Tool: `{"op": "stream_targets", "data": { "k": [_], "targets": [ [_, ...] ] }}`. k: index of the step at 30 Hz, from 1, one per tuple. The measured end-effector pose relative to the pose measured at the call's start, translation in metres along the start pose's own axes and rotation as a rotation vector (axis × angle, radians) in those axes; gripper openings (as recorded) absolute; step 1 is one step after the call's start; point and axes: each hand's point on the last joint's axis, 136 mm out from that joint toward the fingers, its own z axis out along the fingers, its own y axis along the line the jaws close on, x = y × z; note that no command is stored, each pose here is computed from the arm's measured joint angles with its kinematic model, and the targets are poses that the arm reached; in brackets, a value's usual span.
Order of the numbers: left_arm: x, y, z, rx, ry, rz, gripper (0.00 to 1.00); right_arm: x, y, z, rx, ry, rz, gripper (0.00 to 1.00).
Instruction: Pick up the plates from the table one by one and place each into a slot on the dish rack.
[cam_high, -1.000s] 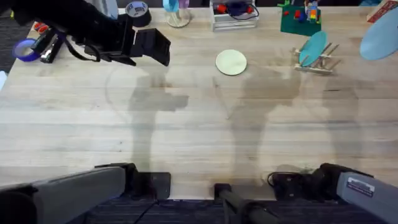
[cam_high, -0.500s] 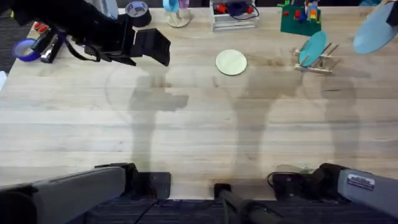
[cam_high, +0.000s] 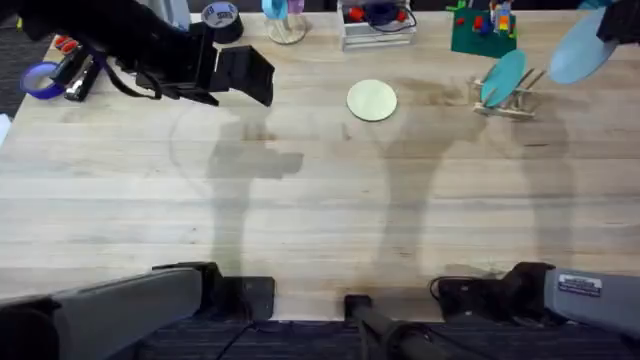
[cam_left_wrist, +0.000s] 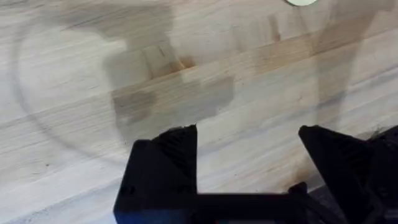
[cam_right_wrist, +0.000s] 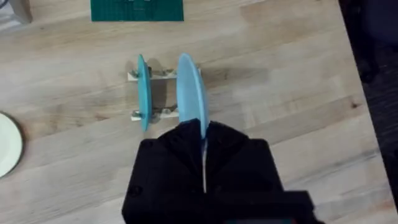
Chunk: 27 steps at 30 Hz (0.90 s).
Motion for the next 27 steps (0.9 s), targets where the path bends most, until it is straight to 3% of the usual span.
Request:
{"op": "stream_targets", "data": {
  "k": [27],
  "targets": [
    [-0.002, 0.0, 0.0, -0.001, -0.006, 0.003, 0.995, 0.005, 0.011, 0.036, -0.032, 0.066, -0.023, 0.027]
  ]
}}
